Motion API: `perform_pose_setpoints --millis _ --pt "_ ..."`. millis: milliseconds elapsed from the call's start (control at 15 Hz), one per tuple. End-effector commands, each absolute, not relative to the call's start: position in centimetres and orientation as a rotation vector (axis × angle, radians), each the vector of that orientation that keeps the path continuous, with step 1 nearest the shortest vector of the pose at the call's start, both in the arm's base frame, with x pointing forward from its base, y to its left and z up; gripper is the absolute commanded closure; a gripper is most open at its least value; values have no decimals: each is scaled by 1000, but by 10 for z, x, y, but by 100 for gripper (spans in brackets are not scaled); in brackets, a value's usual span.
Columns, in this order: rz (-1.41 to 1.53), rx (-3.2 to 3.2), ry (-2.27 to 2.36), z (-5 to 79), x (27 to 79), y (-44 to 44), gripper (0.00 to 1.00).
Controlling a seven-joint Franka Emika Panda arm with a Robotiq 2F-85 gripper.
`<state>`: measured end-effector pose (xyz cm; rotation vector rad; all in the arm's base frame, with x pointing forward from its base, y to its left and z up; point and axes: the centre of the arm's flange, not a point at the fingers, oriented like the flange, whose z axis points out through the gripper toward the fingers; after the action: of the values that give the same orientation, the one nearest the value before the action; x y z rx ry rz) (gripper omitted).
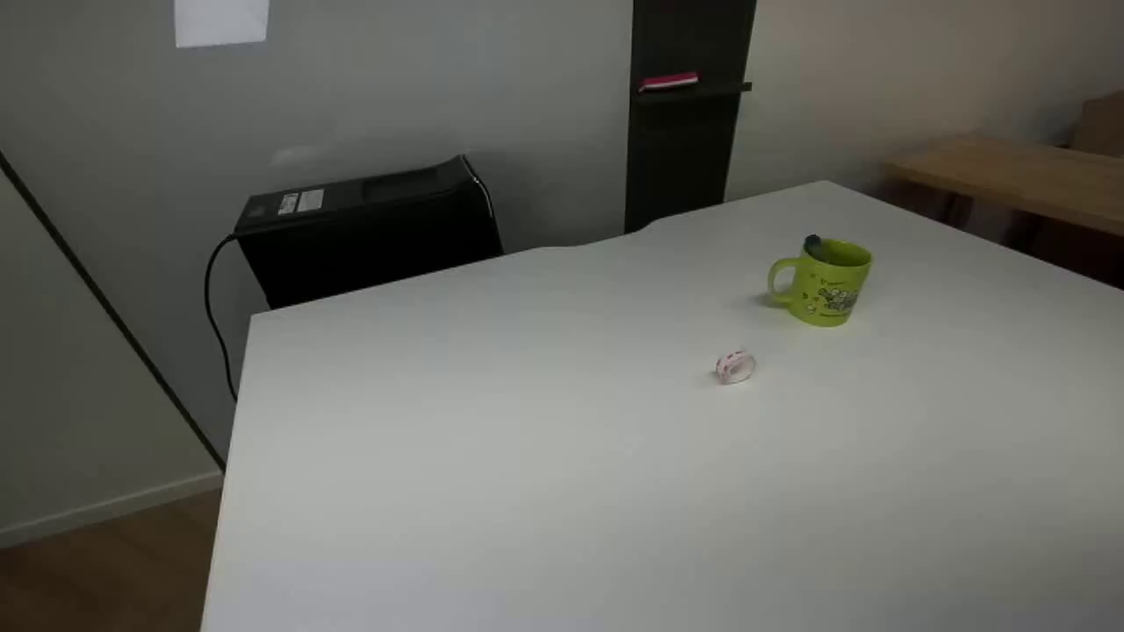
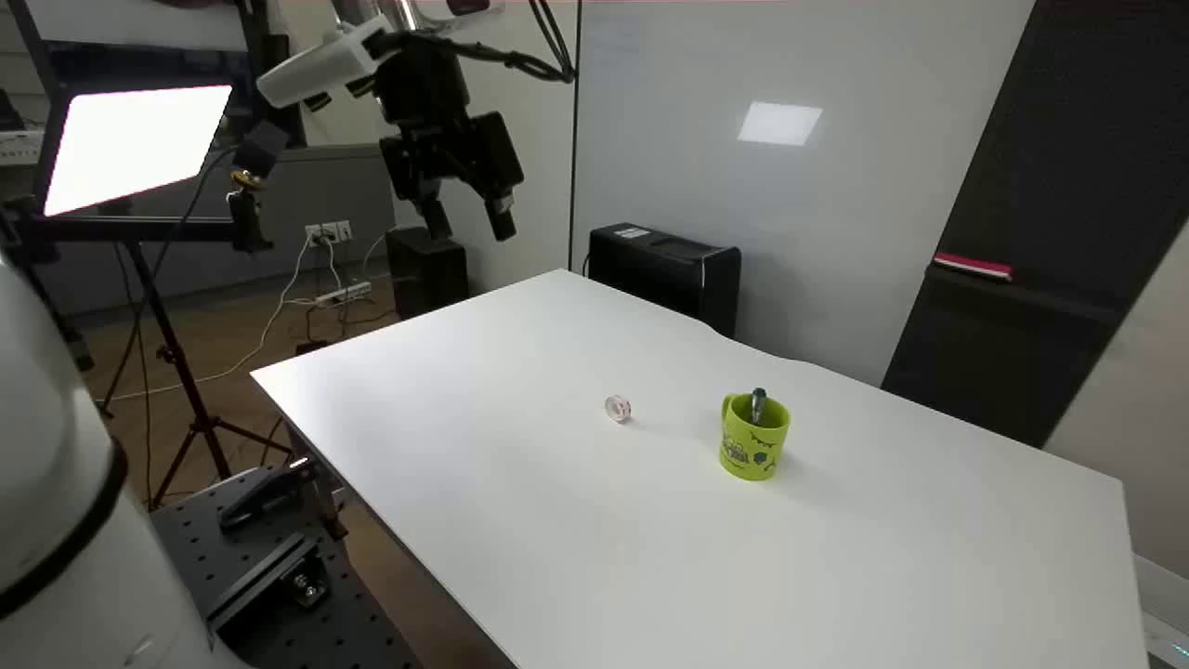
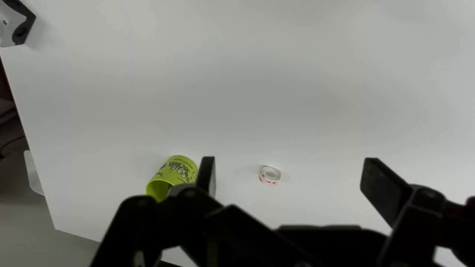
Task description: Take the marker out of the mug and put it on the table
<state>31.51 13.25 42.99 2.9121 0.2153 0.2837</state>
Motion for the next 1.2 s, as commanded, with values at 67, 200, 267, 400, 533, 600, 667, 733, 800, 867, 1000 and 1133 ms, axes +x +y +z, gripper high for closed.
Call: perform_pose_setpoints --millis 67,200,267,400,533,600,667,733,800,867,1000,1133 --pt "284 2912 215 430 315 133 0" --pt "284 2912 215 430 315 133 0" --pt "284 2912 215 430 315 133 0" --pt "284 2912 215 430 315 133 0" --pt "284 2912 215 430 315 133 0" --pt "284 2912 215 430 315 133 0" --pt "284 2912 215 430 315 133 0" --pt "284 2912 215 430 315 133 0" --pt "284 2912 215 430 315 133 0" --pt "284 2912 215 430 315 133 0" --pt "284 2912 215 430 315 133 0" --pt "251 2945 176 425 319 116 0"
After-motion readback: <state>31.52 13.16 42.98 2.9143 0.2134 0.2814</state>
